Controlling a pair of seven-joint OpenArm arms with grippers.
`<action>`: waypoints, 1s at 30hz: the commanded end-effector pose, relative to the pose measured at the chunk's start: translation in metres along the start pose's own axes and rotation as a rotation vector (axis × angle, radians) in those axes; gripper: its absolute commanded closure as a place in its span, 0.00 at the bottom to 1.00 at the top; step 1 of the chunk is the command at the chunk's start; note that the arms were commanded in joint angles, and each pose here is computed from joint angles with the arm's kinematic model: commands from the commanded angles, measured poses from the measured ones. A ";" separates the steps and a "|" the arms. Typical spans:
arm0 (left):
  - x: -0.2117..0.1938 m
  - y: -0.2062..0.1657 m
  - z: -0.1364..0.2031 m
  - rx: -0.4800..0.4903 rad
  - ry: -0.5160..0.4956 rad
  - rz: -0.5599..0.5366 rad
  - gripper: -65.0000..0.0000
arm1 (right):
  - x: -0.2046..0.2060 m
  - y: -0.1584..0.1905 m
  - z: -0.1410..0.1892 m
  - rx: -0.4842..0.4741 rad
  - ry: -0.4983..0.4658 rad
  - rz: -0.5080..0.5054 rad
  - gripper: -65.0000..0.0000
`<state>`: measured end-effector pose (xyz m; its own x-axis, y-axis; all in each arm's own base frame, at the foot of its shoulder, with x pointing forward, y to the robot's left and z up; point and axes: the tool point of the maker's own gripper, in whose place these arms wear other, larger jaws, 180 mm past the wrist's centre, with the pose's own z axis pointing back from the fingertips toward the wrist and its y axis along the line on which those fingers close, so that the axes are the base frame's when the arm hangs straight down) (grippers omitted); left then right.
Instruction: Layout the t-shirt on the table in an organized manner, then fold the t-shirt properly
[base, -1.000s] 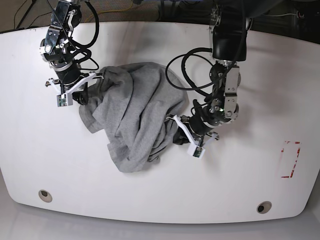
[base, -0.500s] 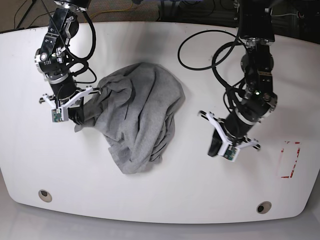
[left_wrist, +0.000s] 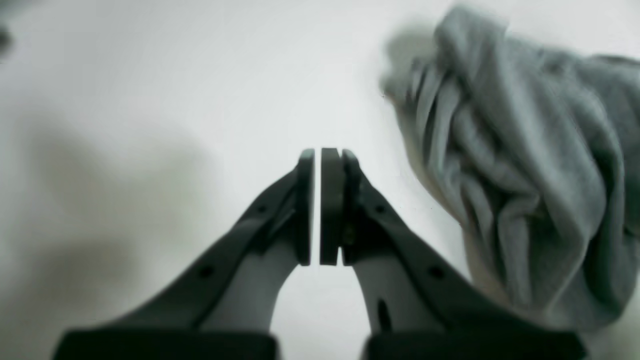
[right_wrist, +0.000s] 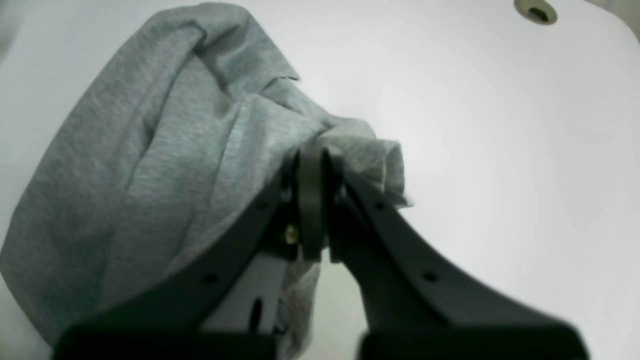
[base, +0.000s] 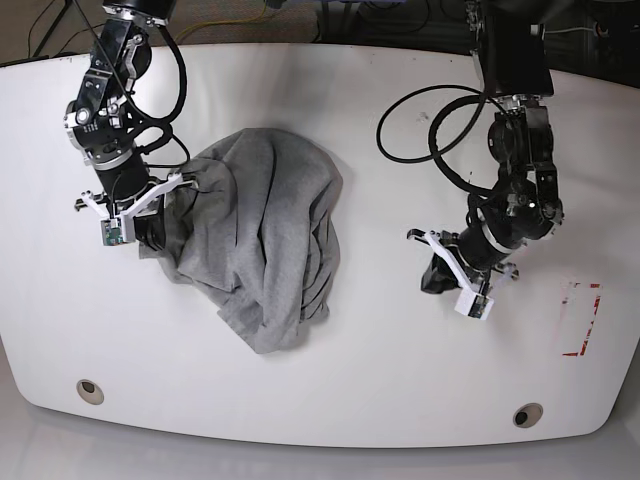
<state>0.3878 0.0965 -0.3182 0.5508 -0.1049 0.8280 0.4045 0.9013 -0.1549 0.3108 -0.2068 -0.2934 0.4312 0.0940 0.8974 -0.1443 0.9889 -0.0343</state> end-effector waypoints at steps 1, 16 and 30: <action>0.000 -0.013 -0.016 -0.060 -0.029 0.067 0.97 | 0.014 0.005 0.001 0.008 -0.053 0.003 1.00; -0.033 -0.091 -0.078 -0.244 0.017 0.170 0.40 | 0.012 0.011 -0.001 0.019 -0.053 -0.013 1.00; -0.023 -0.107 -0.123 -0.287 0.034 0.230 0.35 | 0.010 0.010 0.000 0.017 -0.047 -0.014 1.00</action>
<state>0.4066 -0.0362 -0.4054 0.7009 0.0430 0.7120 0.4331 0.7675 -0.4727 0.3077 -0.1951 -0.3011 0.4471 0.0747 0.8914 -0.1495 0.9887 -0.0079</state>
